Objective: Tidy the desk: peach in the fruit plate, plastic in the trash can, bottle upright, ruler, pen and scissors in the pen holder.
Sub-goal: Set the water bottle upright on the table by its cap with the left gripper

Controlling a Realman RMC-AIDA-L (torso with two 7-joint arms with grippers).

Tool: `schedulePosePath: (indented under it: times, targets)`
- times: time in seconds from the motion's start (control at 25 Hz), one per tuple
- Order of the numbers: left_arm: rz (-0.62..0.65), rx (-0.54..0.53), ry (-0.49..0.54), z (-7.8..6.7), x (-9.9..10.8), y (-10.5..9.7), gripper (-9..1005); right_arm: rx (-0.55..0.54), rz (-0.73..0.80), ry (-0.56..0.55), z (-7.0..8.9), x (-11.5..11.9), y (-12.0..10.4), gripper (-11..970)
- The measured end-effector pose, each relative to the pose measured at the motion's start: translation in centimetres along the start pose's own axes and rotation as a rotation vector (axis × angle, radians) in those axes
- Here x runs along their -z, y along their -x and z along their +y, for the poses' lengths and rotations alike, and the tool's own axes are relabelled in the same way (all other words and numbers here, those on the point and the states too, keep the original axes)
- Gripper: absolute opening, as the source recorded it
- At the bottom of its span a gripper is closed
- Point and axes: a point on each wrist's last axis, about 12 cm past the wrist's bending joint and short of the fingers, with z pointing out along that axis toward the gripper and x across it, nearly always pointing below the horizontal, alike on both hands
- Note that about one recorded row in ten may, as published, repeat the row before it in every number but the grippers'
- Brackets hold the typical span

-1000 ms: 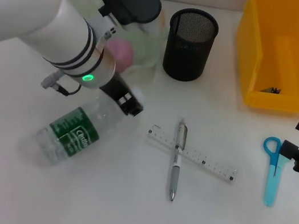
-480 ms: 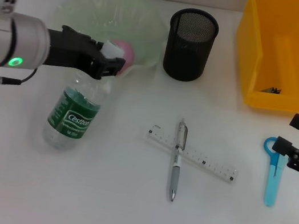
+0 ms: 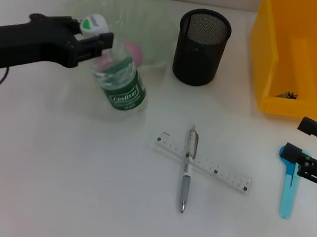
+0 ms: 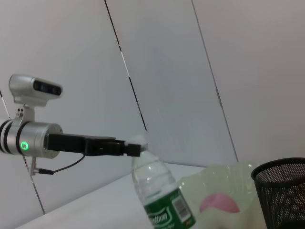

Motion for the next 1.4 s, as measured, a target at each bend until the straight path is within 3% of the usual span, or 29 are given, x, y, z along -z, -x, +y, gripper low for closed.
schedulePosePath:
  times: [0.16, 0.4, 0.44, 0.52, 0.92, 1.4]
  targets:
    - [-0.144, 0.038, -0.076, 1.4, 1.6, -1.9, 444, -0.006, -0.001, 0.002, 0.0, -0.1, 0.1, 793]
    - [-0.220, 0.050, -0.140, 2.0, 1.7, -3.1, 444, -0.012, -0.003, 0.002, 0.1, -0.4, -0.1, 793]
    - [-0.291, 0.044, -0.220, 2.3, 1.6, -4.3, 444, -0.012, -0.003, 0.002, 0.1, -0.4, -0.1, 793]
    - [-0.379, 0.020, -0.279, 2.2, 1.3, -5.8, 444, -0.013, -0.004, 0.005, 0.1, -0.5, -0.1, 793]
    - [-0.454, -0.120, -0.232, 1.3, 1.0, -8.5, 443, -0.012, -0.014, 0.018, 0.5, -1.0, -0.3, 793]
    - [-0.514, -0.188, -0.161, 0.7, -1.0, -9.1, 443, -0.020, -0.039, 0.060, 0.8, -2.6, -0.1, 792]
